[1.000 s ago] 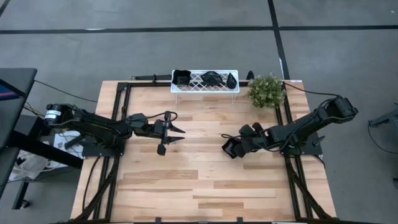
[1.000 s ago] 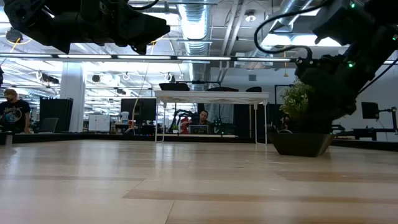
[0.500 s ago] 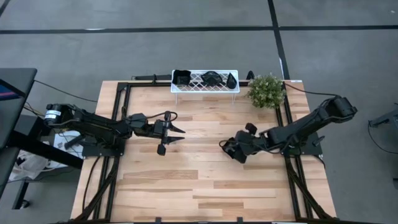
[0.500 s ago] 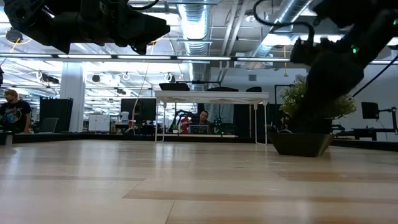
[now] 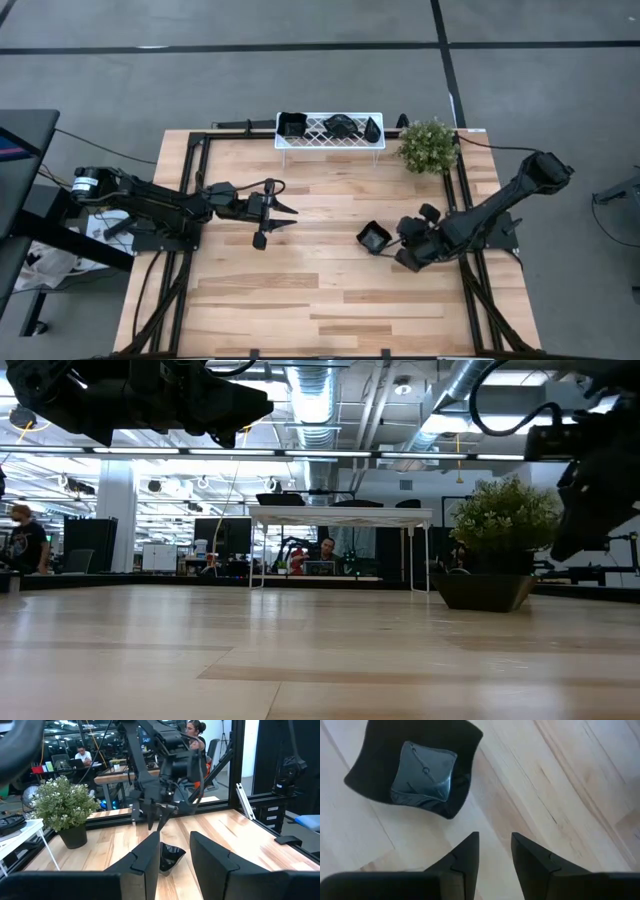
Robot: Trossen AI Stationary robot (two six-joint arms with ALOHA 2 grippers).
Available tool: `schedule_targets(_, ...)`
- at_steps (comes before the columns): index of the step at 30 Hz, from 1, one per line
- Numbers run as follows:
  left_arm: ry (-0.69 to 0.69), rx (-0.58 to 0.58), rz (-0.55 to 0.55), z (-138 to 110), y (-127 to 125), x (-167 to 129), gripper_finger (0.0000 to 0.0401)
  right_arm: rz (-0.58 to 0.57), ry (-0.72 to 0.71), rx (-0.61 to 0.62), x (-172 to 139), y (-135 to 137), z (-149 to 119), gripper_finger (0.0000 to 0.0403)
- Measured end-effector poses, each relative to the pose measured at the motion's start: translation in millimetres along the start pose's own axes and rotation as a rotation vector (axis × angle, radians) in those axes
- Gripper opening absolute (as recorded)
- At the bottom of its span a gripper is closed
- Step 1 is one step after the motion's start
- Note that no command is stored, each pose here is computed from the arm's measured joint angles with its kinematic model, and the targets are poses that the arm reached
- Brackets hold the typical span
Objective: Pick & Place Mini shaped plates
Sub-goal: Stack the distorted square plate on top of the distorted square plate on the shelf
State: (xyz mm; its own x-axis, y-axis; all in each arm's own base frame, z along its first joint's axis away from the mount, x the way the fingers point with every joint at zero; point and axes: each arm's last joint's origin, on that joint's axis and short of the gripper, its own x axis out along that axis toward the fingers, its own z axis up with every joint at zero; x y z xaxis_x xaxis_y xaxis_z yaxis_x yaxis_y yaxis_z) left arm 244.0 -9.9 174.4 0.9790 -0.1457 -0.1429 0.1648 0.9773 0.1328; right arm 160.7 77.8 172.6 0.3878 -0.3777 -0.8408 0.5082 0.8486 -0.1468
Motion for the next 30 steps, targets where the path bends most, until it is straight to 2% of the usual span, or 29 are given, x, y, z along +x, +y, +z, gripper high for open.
schedule_targets(5,0.000,0.000,0.000,0,0,0,0.0110,-0.007,-0.007,-0.033,4,6,-1,0.0108)
schedule_targets(10,0.000,0.000,0.000,0,0,0,0.0110,-0.060,0.052,-0.117,17,8,-2,0.0108)
schedule_targets(14,0.001,-0.001,0.000,0,0,0,0.0110,-0.081,0.103,-0.214,30,13,-4,0.0108)
schedule_targets(19,0.001,-0.001,0.000,0,0,0,0.0110,-0.060,0.092,-0.389,42,24,-4,0.0108)
schedule_targets(22,0.001,-0.001,0.000,0,0,0,0.0110,-0.043,0.074,-0.452,48,28,-1,0.0108)
schedule_targets(30,0.001,-0.001,0.000,0,0,0,0.0110,-0.013,0.006,-0.483,58,30,15,0.0108)
